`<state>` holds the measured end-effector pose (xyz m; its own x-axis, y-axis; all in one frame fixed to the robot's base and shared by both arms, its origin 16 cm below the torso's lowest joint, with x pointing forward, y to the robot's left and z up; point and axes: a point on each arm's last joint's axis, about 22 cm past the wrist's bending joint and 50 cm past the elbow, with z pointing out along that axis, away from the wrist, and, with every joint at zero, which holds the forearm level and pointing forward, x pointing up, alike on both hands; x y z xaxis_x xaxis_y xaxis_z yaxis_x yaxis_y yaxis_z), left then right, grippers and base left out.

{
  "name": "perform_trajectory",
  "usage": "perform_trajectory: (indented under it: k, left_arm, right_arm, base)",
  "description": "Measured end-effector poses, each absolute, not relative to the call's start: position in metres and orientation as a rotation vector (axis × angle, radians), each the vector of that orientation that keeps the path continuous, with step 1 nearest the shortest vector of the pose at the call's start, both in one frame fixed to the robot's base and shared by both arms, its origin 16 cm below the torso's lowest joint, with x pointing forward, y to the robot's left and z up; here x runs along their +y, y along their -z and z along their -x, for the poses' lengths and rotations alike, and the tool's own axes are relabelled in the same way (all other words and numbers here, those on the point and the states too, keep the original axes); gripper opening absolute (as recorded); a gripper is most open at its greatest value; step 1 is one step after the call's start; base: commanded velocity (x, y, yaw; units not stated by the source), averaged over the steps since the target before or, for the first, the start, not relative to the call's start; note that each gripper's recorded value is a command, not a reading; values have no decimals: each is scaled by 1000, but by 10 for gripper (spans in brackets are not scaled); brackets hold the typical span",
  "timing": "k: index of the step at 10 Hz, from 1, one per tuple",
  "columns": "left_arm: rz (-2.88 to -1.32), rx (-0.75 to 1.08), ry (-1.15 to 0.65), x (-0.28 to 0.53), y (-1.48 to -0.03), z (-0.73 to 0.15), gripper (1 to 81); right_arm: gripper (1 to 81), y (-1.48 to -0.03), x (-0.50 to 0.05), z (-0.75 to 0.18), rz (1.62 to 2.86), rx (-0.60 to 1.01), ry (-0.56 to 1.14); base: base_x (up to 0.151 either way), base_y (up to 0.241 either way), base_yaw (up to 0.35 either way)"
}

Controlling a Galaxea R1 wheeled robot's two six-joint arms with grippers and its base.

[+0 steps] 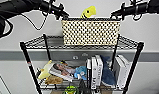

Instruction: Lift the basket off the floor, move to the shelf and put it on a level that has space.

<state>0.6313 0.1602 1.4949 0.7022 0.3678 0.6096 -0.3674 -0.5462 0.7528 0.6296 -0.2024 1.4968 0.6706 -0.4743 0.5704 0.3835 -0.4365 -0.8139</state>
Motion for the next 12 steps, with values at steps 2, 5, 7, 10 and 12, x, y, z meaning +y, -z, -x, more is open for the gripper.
perform_trajectory:
  k: [2, 5, 7, 10, 12]
  left_arm:
    - [-1944, 1, -963, 162, -1493, -641, 10]
    - [-1936, 20, -972, 165, -1489, -647, 10]
    - [-1936, 6, -979, 165, -1489, -646, 10]
    - [-1951, -3, -997, 176, -1482, -647, 811]
    - [-1956, -13, -996, 178, -1479, -646, 811]
  right_arm:
    - [10, -1496, -202, -640, 1799, 69, 981]
    - [10, -1490, -202, -645, 1800, 70, 980]
    - [10, -1488, -202, -648, 1790, 82, 977]
    - [811, -1471, -211, -654, 1816, 85, 989]
    - [811, -1472, -211, -650, 1816, 76, 986]
  base:
    - [0, 0, 0]
    - [0, 0, 0]
    - [0, 0, 0]
    - [0, 0, 0]
    - [0, 0, 0]
